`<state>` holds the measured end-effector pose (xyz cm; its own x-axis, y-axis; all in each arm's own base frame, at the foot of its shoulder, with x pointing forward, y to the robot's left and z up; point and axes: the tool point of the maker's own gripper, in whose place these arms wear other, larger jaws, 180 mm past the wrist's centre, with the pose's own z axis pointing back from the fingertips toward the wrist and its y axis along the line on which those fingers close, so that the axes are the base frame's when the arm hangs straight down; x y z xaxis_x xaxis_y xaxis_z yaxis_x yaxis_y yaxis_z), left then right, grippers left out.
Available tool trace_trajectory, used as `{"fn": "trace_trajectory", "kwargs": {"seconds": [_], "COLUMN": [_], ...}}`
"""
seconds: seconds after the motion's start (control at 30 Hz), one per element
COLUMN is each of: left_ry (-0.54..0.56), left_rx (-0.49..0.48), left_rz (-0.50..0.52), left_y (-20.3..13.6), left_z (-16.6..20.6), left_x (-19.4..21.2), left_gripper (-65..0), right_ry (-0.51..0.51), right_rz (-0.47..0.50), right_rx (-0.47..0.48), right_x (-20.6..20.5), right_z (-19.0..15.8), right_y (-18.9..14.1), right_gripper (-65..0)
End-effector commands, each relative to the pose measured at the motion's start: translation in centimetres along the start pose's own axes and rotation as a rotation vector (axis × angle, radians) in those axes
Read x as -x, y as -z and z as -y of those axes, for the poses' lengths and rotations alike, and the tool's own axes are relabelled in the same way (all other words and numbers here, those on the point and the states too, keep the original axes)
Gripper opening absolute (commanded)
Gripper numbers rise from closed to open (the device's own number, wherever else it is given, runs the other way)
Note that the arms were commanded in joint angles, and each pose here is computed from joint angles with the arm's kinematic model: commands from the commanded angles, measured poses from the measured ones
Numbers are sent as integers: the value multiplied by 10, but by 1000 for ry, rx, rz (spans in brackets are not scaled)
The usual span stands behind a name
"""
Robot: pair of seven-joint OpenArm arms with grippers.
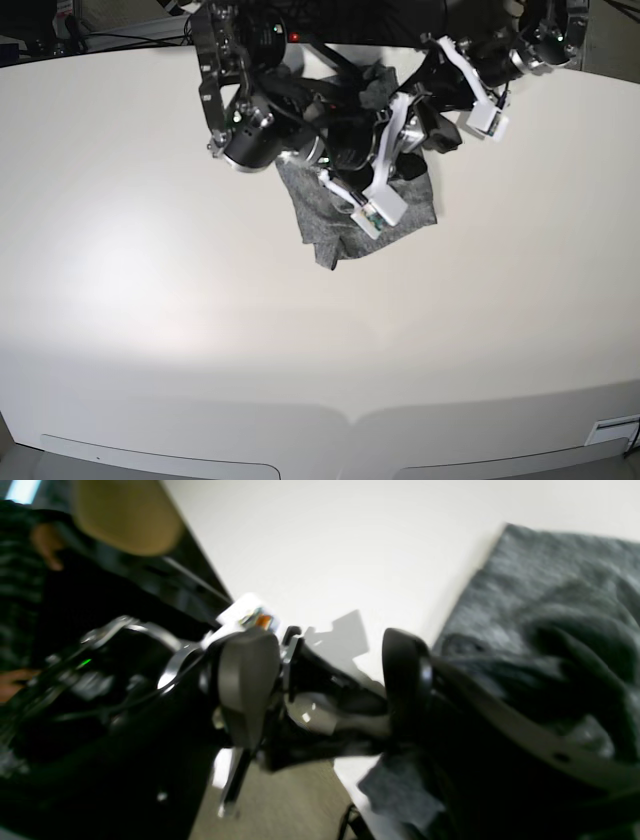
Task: Fold the T-shirt properly
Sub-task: 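Lift the shirt's end with the right gripper and fold it toward the left gripper, then release the fold and move the left gripper onto the bundled shirt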
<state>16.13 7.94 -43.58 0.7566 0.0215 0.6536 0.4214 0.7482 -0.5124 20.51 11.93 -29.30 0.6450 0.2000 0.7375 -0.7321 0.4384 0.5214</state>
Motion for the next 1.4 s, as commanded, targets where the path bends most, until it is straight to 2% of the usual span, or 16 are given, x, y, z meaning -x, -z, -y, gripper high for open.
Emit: {"fn": "trace_trajectory", "kwargs": {"seconds": [0.0, 0.07, 0.2, 0.27, 0.43, 0.6, 0.77, 0.9, 1.03, 1.13, 1.37], "left_ry": [11, -4, 19, 67, 170, 241, 312, 365, 382, 398, 429], "left_rx": [-38, -56, -57, -38, 35, 140, 83, 44, 70, 51, -7], "left_rz": [-21, 21, 128, 172, 249, 228, 175, 166, 164, 176, 119], "left_y": [-8, -16, -31, -34, -35, -15, 20, 34, 43, 49, 56], "left_z": [-12, -21, -20, -9, 31, 73, 85, 90, 106, 112, 107], "left_x": [1, -11, -50, -71, -105, -105, -110, -117, -114, -117, -110], "left_gripper": [-439, -439, -439, -439, -439, -439, -439, -439, -439, -439, -442], "right_ry": [-26, -47, -119, -147, -127, -74, -26, 4, 24, 25, 25], "right_rz": [53, 46, -4, -41, -111, -143, -197, -244, -267, -276, -276], "right_rx": [-24, 7, 155, 246, 466, 671, 816, 889, 925, 928, 929], "right_x": [-16, -19, -21, -18, -1, 15, 41, 62, 73, 75, 75], "right_z": [-6, 1, 36, 60, 122, 178, 206, 215, 218, 218, 218], "right_y": [-2, -3, -12, -24, -72, -145, -208, -242, -259, -261, -262], "right_gripper": [-285, -285, -285, -285, -285, -285, -285, -285, -285, -285, -285]}}
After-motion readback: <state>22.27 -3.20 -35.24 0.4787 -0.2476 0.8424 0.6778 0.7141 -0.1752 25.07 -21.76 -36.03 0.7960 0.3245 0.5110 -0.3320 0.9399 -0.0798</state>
